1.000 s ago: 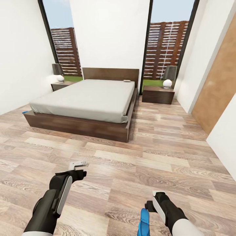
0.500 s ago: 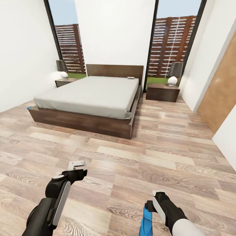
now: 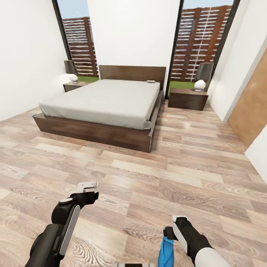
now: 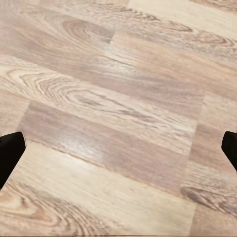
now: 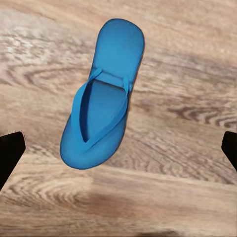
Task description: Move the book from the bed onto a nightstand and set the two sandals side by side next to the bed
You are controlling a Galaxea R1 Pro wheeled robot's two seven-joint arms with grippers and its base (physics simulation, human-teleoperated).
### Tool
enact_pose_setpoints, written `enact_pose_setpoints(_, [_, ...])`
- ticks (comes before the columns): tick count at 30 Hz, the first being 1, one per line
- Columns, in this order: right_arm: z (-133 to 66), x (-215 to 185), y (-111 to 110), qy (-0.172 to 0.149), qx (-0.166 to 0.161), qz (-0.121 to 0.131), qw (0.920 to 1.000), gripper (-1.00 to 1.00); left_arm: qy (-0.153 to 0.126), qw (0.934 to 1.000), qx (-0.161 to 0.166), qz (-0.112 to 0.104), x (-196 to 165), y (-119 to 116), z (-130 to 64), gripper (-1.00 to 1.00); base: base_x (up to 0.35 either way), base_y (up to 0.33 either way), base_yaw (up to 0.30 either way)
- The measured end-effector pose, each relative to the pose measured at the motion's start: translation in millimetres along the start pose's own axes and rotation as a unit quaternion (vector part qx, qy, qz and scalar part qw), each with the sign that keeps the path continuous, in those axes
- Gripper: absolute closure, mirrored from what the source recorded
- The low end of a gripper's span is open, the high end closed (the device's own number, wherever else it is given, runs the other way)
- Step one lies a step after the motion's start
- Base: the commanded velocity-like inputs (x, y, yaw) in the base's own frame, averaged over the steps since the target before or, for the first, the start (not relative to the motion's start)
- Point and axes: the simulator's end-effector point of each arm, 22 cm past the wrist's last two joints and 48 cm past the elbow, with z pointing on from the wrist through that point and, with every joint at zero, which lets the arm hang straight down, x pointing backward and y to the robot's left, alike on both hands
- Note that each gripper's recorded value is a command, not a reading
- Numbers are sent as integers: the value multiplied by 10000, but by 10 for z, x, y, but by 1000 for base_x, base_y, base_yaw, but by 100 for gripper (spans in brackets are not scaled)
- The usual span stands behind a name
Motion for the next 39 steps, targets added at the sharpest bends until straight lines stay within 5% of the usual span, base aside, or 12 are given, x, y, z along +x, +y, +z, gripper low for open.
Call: enact_pose_setpoints(39, [480,469,182,595,-347,-23,9976,-100,667,9978,-40,39,591,10,457,-100,0,0,31])
